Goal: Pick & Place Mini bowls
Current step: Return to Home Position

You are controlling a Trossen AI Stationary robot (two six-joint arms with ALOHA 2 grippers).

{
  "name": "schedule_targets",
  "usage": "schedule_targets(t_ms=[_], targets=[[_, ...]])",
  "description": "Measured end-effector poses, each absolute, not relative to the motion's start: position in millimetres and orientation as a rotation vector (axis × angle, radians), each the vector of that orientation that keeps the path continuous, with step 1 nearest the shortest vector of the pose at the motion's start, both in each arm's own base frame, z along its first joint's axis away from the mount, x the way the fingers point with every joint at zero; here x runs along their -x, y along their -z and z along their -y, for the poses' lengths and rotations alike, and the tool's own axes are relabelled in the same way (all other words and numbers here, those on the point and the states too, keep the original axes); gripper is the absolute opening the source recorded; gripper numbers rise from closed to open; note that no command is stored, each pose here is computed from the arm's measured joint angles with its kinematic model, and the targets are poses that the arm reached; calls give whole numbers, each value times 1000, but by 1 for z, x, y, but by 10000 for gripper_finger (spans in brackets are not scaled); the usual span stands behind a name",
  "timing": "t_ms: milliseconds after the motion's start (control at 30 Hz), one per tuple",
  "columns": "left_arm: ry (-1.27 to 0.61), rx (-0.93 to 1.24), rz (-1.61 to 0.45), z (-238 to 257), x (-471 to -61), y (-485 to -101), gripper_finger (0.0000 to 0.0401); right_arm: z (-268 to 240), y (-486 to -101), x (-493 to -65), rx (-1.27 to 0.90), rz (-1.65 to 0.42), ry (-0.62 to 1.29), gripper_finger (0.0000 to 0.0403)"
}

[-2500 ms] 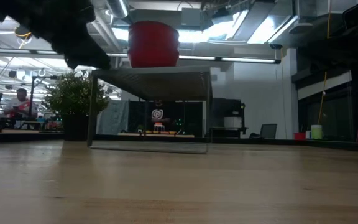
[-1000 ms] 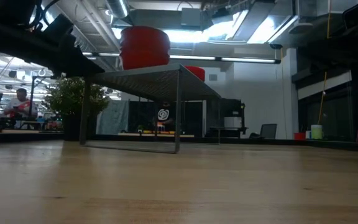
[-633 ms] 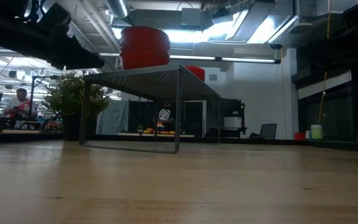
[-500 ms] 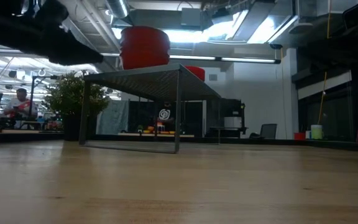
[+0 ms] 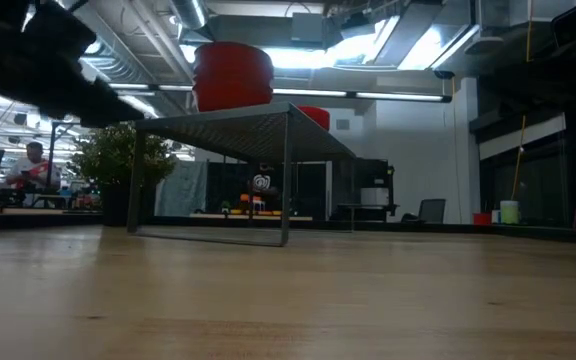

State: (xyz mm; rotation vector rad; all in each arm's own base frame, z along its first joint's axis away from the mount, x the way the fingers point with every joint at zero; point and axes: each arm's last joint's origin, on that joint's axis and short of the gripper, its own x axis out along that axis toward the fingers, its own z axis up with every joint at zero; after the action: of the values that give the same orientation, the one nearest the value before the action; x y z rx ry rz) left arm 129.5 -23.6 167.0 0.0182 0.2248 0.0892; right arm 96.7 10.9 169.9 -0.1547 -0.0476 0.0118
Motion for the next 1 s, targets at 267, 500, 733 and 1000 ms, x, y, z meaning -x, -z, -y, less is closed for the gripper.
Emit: schedule_targets(t_ms=[267,500,733,1000], targets=[[49,-11,-230,29,-123,-156,128,-11,-170,-97,155,47,-11,127],[136,-16,-274,30,-115,-142,131,-11,-170,-97,155,47,-11,127],[127,-81,-215,28,-111,-147,128,-11,-170,-97,155,47,-12,127],[-7,-96,-130,13,-107,-155,127,-11,-170,-97,155,47,-12,127]])
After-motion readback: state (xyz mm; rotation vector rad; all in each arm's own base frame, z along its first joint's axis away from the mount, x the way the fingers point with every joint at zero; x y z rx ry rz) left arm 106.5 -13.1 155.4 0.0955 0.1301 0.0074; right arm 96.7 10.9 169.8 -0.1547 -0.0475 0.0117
